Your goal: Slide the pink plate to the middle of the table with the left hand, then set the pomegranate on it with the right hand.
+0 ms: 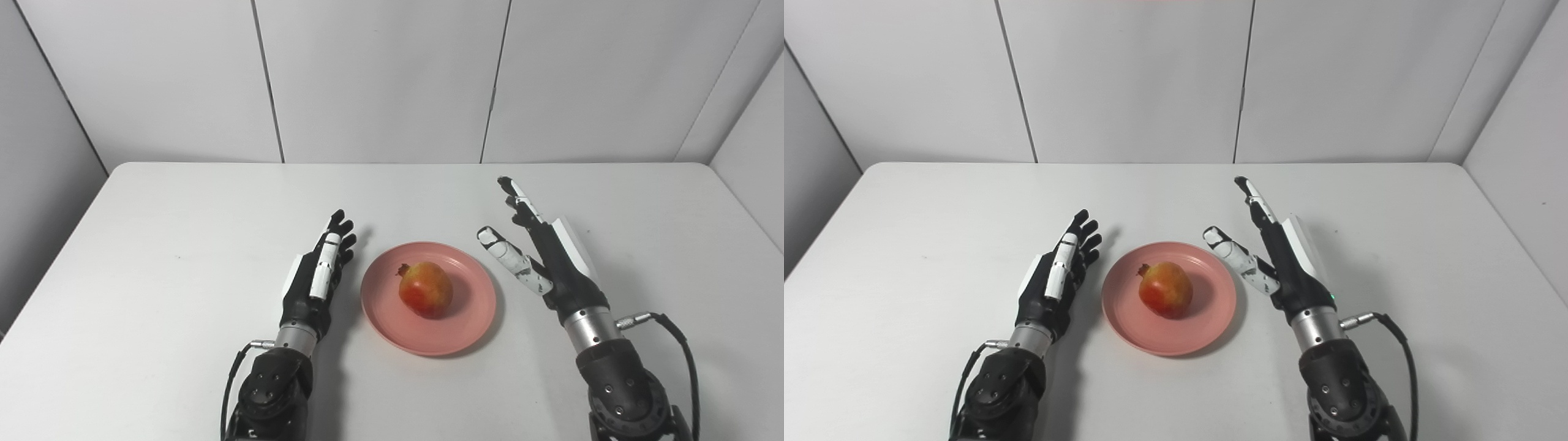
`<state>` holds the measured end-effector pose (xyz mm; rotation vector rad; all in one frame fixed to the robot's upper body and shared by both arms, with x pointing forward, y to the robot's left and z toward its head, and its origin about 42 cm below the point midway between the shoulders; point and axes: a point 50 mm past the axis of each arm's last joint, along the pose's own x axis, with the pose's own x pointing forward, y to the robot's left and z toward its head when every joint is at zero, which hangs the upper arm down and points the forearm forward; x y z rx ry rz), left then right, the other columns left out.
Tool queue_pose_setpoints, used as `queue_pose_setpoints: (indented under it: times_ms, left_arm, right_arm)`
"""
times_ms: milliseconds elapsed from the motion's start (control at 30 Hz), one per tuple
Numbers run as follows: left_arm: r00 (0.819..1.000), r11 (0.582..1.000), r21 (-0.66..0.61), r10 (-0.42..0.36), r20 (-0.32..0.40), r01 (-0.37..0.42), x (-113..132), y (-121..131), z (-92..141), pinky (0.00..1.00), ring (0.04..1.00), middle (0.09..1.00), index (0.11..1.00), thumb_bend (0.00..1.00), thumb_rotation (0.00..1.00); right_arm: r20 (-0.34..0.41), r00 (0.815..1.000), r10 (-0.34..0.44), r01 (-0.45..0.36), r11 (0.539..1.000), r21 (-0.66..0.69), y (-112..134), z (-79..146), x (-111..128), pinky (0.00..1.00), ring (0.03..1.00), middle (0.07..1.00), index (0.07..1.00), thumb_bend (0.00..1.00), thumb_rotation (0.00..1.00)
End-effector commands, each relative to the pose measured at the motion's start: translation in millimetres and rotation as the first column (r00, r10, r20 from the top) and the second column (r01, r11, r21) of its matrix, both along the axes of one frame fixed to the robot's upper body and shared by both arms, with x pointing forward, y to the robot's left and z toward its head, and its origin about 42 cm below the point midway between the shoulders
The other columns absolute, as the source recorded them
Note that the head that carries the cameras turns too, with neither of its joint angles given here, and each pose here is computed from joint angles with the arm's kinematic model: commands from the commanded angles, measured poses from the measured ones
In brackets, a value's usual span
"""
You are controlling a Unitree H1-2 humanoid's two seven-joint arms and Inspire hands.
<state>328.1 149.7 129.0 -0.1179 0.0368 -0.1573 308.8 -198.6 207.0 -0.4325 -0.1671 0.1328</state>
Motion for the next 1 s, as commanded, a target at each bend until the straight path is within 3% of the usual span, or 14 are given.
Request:
queue_pose_setpoints:
  times_ms: [0, 100, 167, 233, 367, 667, 967]
  left_arm:
    - [0.997, 1.0, -0.007, -0.011, 0.073, 0.011, 2, -4, 18, 0.98, 0.963, 0.977, 0.97, 0.41, 1.0]
    - [0.997, 1.0, -0.004, -0.004, 0.082, 0.004, -3, -1, 17, 0.99, 0.968, 0.983, 0.976, 0.4, 1.0]
    - [0.996, 1.0, 0.002, -0.003, 0.087, 0.003, -7, 1, 16, 0.99, 0.974, 0.988, 0.979, 0.4, 1.0]
    - [0.996, 1.0, 0.014, -0.003, 0.09, 0.001, -11, 3, 15, 0.99, 0.975, 0.987, 0.977, 0.38, 1.0]
    - [0.997, 1.0, 0.024, 0.002, 0.079, -0.004, -17, 8, 9, 0.99, 0.975, 0.986, 0.974, 0.37, 1.0]
    - [0.998, 0.999, 0.032, 0.0, 0.067, -0.003, -23, 18, -4, 1.0, 0.988, 0.997, 0.992, 0.36, 1.0]
    - [0.998, 1.0, 0.025, -0.011, 0.062, 0.01, -23, 23, -9, 1.0, 0.995, 1.0, 0.996, 0.37, 1.0]
  right_arm:
    - [0.044, 0.999, 0.004, -0.008, 0.995, 0.096, 4, 10, 2, 0.94, 0.964, 0.969, 0.962, 0.67, 1.0]
    - [-0.012, 1.0, 0.004, -0.001, 0.98, 0.2, 4, 3, -2, 0.98, 0.987, 0.983, 0.968, 0.64, 1.0]
    - [-0.025, 1.0, 0.011, -0.004, 0.972, 0.234, 4, -1, -4, 1.0, 0.997, 0.987, 0.969, 0.56, 1.0]
    - [-0.026, 0.999, 0.038, -0.03, 0.963, 0.267, 5, -6, -4, 0.99, 0.994, 0.992, 0.98, 0.4, 1.0]
    - [-0.041, 0.996, 0.079, -0.059, 0.931, 0.361, 7, -15, -3, 0.96, 0.974, 0.989, 0.983, 0.26, 1.0]
    - [-0.082, 0.99, 0.119, -0.073, 0.903, 0.423, 13, -35, 0, 1.0, 0.993, 0.999, 1.0, 0.23, 1.0]
    - [-0.096, 0.989, 0.115, -0.061, 0.895, 0.441, 12, -39, 1, 1.0, 1.0, 1.0, 1.0, 0.22, 1.0]
